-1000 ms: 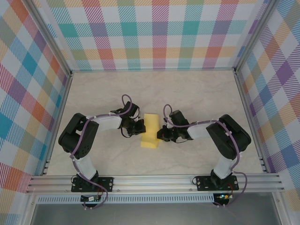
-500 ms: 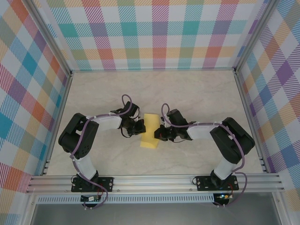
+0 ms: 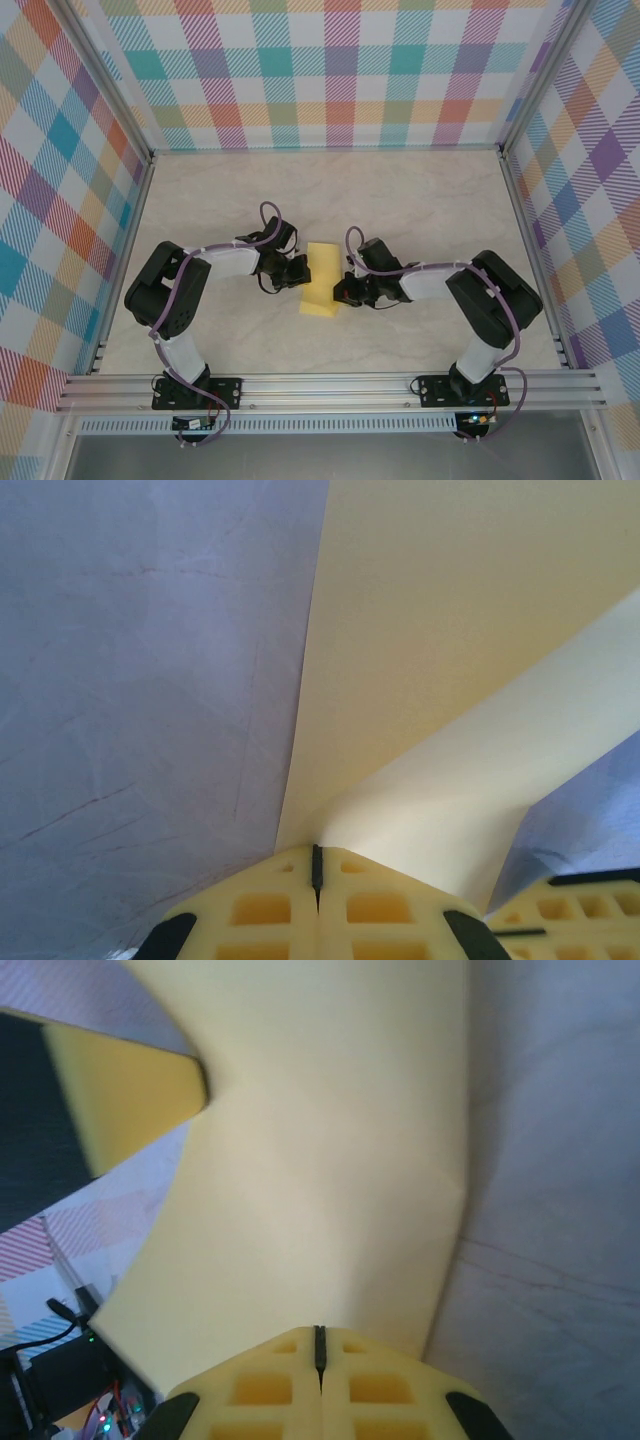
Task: Fold a paper plane with a square sheet of paper (pick it up from the middle)
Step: Fold the square sheet of paper in half at the center of the table.
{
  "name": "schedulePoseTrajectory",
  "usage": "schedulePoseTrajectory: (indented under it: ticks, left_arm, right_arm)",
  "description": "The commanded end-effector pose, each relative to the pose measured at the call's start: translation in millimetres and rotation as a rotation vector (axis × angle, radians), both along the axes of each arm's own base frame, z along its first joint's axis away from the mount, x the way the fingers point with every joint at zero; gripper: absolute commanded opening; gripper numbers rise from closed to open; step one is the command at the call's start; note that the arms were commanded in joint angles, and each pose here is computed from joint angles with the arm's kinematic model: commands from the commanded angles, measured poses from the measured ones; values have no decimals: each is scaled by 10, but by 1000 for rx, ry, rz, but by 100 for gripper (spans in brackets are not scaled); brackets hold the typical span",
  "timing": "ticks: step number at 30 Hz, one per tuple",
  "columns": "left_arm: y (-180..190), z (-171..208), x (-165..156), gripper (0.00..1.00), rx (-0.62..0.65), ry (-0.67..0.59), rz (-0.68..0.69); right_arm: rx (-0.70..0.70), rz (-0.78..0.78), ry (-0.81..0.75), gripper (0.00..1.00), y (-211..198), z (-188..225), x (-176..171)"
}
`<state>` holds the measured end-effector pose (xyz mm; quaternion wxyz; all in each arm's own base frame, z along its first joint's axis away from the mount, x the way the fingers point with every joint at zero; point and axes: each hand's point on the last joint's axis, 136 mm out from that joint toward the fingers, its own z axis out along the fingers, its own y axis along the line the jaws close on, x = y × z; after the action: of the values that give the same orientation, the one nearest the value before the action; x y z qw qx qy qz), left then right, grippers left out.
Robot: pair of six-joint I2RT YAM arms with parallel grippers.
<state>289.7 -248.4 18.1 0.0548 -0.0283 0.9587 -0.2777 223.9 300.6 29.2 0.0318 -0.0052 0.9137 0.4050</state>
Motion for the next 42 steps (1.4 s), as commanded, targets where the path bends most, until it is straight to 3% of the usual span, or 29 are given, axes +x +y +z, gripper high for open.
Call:
schedulePoseTrajectory:
  ticks: [1,14,25,37,42]
  left_arm:
    - [198,-305,-307,0,116,100,-26]
    - [196,-304,-296,0,116,97,-25]
    - [187,-267,-276,0,110,82,-20]
    - [187,-304,-302,0,104,92,-23]
    - [177,-308,-302,0,101,92,-31]
  right_arm:
    - [88,52,-49,0,134,267,-41]
    - [-13,57,46,0,52,-360,-300]
    - [15,74,-47,2,68,68,-285]
    - [-103,130,53,2,-36,-343,-554]
    - [-111,151,-11,4,-49,-59,-499]
